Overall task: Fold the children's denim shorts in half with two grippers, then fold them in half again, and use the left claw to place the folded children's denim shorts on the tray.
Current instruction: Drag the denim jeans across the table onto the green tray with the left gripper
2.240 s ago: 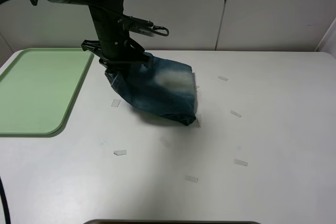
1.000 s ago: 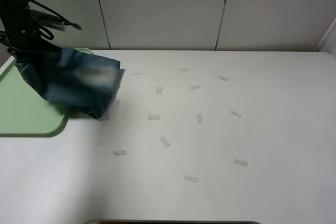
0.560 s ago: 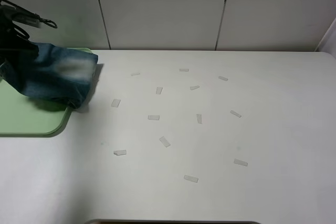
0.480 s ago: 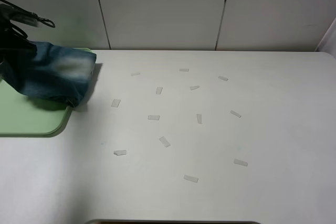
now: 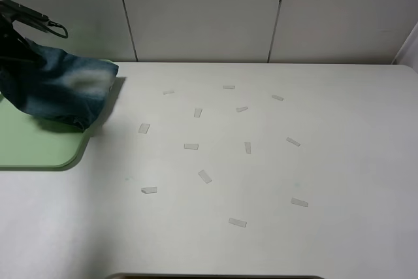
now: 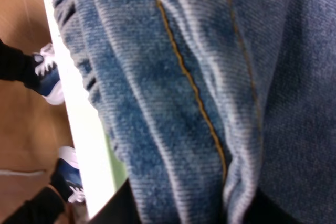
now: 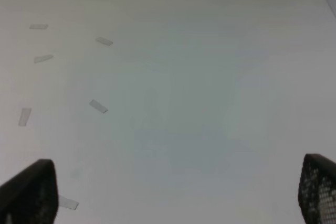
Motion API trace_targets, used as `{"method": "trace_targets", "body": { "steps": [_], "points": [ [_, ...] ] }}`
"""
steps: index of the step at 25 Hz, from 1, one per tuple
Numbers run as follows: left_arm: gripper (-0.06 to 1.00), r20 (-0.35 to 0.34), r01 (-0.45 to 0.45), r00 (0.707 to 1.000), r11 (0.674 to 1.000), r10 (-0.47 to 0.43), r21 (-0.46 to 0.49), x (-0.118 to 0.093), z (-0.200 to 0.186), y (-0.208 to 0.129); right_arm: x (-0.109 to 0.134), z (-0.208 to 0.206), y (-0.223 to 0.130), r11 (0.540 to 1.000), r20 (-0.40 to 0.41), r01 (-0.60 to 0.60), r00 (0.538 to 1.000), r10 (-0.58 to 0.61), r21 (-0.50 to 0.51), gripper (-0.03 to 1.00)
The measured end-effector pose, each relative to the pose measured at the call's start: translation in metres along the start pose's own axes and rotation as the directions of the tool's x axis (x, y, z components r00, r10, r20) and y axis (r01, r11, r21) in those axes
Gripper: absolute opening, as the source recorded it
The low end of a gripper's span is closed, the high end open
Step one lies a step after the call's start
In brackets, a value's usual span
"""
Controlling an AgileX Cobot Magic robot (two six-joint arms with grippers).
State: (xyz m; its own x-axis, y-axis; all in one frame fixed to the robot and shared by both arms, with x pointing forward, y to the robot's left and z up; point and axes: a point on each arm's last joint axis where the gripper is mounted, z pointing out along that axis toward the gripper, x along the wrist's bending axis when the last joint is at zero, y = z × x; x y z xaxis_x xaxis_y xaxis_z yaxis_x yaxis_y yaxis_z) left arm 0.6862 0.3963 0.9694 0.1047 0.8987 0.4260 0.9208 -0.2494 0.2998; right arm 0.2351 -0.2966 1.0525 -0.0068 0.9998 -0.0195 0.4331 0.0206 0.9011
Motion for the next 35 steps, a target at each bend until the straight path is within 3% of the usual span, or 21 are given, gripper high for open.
{"method": "trace_targets", "body": {
  "steps": [10,20,21,22,24,26,29,35],
  "points": [
    [0.23,-0.012,0.065,0.998,0.998,-0.064,0.028,0.025,0.009,-0.015,0.0,0.0,0.0,1.0,0.0,0.0,1.0,0.0,0.0,0.69],
    [0.24,0.024,0.146,0.989,0.989,-0.146,0.01,0.034,0.013,-0.02,0.0,0.0,0.0,1.0,0.0,0.0,1.0,0.0,0.0,0.69],
    [0.3,0.024,0.146,0.989,0.989,-0.146,0.007,0.034,0.013,-0.02,0.0,0.0,0.0,1.0,0.0,0.0,1.0,0.0,0.0,0.69],
    [0.41,0.024,0.146,0.989,0.989,-0.146,0.002,0.034,0.013,-0.02,0.0,0.0,0.0,1.0,0.0,0.0,1.0,0.0,0.0,0.69],
    [0.73,0.02,0.146,0.989,0.989,-0.145,-0.014,0.035,0.014,-0.018,0.0,0.0,0.0,1.0,0.0,0.0,1.0,0.0,0.0,0.69],
    [0.89,0.007,0.134,0.991,0.99,-0.134,-0.045,0.036,0.014,-0.016,0.0,0.0,0.0,1.0,0.0,0.0,1.0,0.0,0.0,0.69],
    [0.97,-0.009,0.117,0.993,0.991,-0.118,-0.069,0.038,0.013,-0.014,0.0,0.0,0.0,1.0,0.0,0.0,1.0,0.0,0.0,0.69],
    [0.99,-0.005,0.127,0.992,0.991,-0.127,-0.042,0.039,0.007,-0.016,0.0,0.0,0.0,1.0,0.0,0.0,1.0,0.0,0.0,0.69]
  ]
}}
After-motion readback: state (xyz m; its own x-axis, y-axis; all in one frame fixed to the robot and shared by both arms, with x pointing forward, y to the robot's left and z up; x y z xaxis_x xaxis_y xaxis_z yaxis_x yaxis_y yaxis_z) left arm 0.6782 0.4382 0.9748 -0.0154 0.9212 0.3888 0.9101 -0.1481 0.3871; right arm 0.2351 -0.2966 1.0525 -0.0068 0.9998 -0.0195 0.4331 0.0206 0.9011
